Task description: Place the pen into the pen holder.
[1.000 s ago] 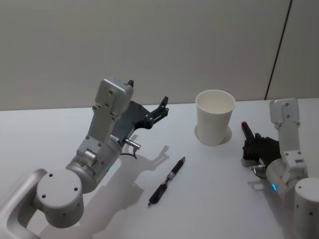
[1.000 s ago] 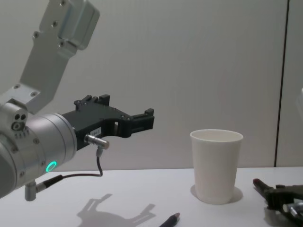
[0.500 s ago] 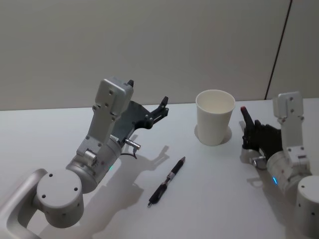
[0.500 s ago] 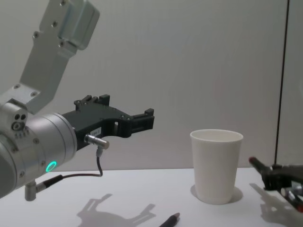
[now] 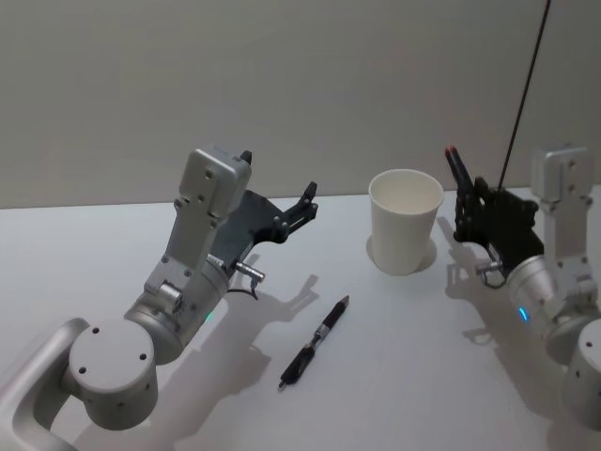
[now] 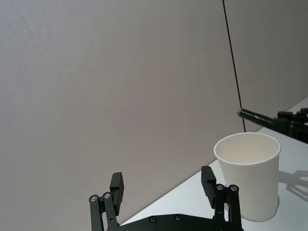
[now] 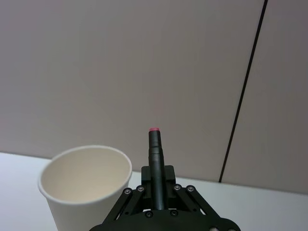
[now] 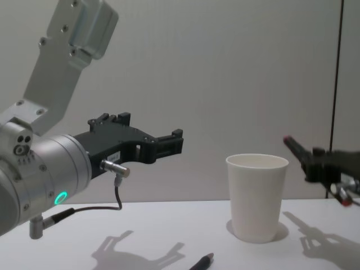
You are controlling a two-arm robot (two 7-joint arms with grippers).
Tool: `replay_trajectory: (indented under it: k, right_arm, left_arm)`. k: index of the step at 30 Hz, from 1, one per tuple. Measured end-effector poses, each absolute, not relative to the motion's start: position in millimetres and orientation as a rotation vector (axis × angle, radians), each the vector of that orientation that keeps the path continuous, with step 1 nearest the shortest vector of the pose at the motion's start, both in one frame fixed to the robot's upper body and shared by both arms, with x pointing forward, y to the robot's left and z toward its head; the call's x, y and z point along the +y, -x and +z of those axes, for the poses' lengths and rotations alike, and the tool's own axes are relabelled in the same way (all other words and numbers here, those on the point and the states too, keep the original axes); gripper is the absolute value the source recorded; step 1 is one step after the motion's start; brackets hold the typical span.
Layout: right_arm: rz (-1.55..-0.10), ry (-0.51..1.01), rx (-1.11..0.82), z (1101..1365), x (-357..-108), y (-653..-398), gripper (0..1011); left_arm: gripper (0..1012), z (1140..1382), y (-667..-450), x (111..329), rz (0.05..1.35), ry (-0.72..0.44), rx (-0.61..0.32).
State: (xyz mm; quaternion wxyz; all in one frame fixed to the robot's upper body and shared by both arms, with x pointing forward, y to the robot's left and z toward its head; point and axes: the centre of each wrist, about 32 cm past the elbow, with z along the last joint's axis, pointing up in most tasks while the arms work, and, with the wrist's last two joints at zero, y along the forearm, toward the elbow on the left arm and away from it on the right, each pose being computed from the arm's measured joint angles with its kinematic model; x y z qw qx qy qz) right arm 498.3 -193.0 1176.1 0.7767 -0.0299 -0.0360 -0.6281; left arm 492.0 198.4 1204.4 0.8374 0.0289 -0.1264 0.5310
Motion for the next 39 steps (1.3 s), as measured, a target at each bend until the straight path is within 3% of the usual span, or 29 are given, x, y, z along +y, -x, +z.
replay_trajectory:
  k: [23,39]
  right_arm:
    - [-1.137,-0.242,-0.333,1205,-207,-530,157]
    - [-1.06,-0.285,-0.399,1200,-205,-551,157]
  left_arm:
    - [1001,1204,-492,198,1.124,-0.061,-0.268]
    - [1001,1204,-492,198,1.124,-0.061,-0.267]
